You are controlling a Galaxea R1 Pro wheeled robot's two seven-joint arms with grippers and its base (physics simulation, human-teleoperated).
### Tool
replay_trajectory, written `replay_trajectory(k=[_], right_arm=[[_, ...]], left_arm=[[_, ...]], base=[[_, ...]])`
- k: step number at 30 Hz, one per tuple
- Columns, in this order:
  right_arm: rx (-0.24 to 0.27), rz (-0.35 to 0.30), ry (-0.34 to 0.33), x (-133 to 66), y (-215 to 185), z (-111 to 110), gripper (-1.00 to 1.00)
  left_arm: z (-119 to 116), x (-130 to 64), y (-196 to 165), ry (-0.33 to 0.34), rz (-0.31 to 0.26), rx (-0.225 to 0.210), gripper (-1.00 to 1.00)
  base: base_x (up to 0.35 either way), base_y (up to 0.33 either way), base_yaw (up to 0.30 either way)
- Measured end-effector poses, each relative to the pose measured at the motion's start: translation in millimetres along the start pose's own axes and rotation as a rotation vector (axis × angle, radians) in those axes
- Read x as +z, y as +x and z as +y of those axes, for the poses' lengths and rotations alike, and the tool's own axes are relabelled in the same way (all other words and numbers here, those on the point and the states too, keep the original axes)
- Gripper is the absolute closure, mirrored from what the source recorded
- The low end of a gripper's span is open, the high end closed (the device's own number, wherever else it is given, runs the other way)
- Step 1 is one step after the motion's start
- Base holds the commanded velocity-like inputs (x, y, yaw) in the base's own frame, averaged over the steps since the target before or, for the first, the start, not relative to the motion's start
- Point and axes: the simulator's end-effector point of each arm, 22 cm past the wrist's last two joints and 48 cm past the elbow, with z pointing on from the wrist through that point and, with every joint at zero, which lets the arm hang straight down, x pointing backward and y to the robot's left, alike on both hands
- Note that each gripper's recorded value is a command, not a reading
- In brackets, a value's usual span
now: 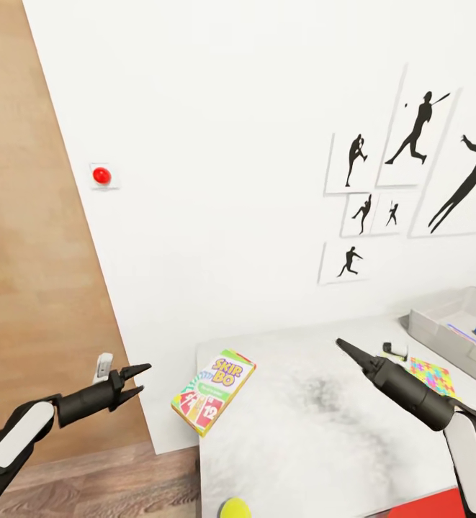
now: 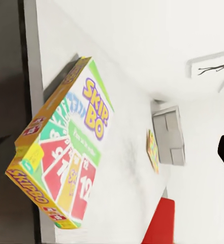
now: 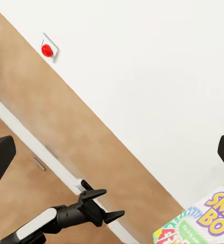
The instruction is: Put all the toys in the child's room - the three board games (two on the bed and one on the table), the two jigsaw puzzles on the table, and the tennis ball on the table - inside the toy box on the table in the child's room.
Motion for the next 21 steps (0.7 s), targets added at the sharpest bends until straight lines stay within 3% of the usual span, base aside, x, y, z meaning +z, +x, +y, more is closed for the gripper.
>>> replay_trajectory(k=[8, 21], right_arm=[[-0.005, -0.066, 0.007, -28.1, -16, -10, -1.00], [0.046, -0.058, -0.020, -35.1, -1, -18, -1.00]], left_arm=[[-17, 18.6, -15, 0.051, -0.035, 0.031, -1.00], [-2, 21.2, -5, 0.053, 0.009, 0.009, -1.00]], base=[[0.000, 0.000, 0.000], [0.000, 0.000, 0.000]])
